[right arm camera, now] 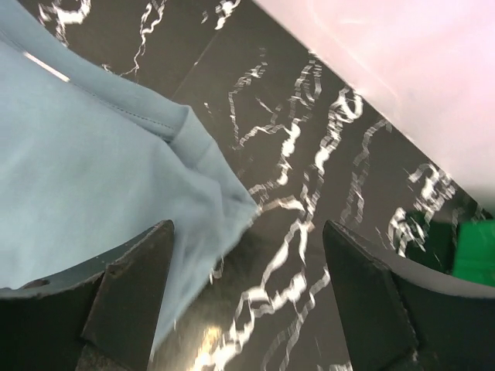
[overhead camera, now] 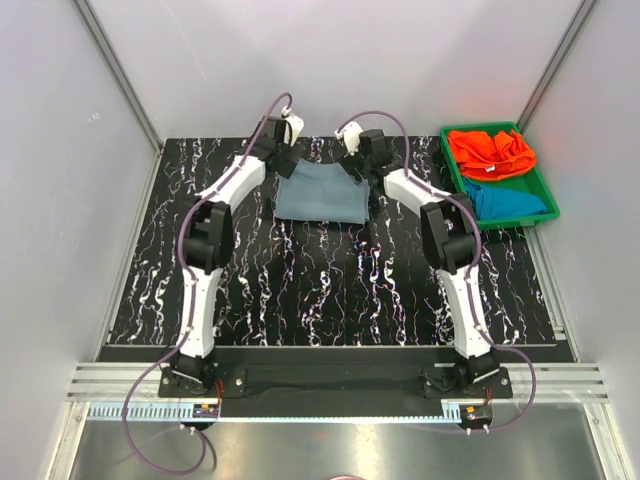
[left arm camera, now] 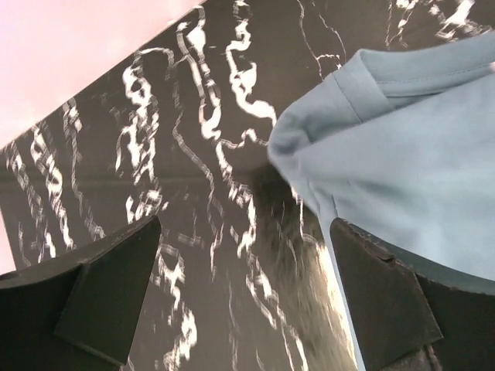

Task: Fold and stack the t-shirts
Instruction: Fold the tshirt, then neatly place the folded tshirt to the corner

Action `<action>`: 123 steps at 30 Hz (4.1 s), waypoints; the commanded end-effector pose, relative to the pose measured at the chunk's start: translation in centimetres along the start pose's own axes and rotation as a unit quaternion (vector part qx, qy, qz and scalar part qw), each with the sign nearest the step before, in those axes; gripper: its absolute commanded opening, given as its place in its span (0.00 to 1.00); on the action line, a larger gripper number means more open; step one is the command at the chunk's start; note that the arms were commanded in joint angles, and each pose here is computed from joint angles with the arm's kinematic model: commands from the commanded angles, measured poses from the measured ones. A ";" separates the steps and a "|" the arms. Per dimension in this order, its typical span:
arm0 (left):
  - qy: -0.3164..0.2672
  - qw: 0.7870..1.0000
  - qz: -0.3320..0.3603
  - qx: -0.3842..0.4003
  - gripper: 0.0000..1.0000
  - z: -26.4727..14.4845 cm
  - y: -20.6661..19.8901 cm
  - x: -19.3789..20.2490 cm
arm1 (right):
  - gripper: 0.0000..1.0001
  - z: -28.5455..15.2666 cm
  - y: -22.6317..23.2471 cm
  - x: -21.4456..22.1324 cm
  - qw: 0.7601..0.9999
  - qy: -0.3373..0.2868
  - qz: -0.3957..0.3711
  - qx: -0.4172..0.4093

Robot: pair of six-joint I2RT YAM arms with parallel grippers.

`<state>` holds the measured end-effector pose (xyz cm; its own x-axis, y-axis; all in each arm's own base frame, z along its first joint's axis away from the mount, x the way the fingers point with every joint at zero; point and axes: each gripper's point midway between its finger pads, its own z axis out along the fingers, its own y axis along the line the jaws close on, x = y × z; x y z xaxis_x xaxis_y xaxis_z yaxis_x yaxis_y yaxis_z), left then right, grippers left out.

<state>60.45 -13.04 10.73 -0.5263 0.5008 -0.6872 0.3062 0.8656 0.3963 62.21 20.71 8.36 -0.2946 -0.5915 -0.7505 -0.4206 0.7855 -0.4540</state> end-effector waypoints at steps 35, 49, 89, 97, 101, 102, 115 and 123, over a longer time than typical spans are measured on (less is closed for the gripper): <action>0.046 0.883 -0.312 0.347 0.93 -8.2 -4.2 0.6 | 0.76 -7.1 14.7 0.7 0.831 0.169 0.333 -0.412; 0.070 0.876 -0.322 0.353 0.93 -13.1 -5.0 2.8 | 0.74 -17.9 18.0 8.3 0.764 0.310 0.316 -0.470; 0.167 0.755 -0.356 0.525 0.40 -8.3 -18.9 5.5 | 0.76 -17.8 15.5 5.8 0.801 0.274 0.288 -0.448; 0.155 0.781 -0.365 0.483 0.06 -8.5 -14.9 5.6 | 0.76 -17.7 15.0 5.1 0.808 0.261 0.281 -0.446; 0.134 0.817 -0.347 0.440 0.00 -7.9 -11.7 5.1 | 0.76 -18.0 14.1 3.8 0.818 0.240 0.275 -0.445; 0.129 0.823 -0.345 0.433 0.00 -7.9 -11.1 5.0 | 0.76 -18.3 13.8 3.0 0.823 0.228 0.270 -0.445; 0.126 0.875 -0.337 0.325 0.00 -8.4 -2.6 7.5 | 0.79 -21.4 4.3 -4.8 0.890 0.094 0.265 -0.360; 0.139 0.900 -0.327 0.251 0.00 -8.2 4.0 10.5 | 0.79 -23.6 3.1 -5.0 0.890 0.085 0.277 -0.352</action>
<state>48.61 -7.72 7.06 -0.9189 -0.0982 -0.3820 0.1200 0.8529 -0.5080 42.89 21.89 20.54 -0.7423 -0.2238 -0.6315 -0.5790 0.6887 0.4364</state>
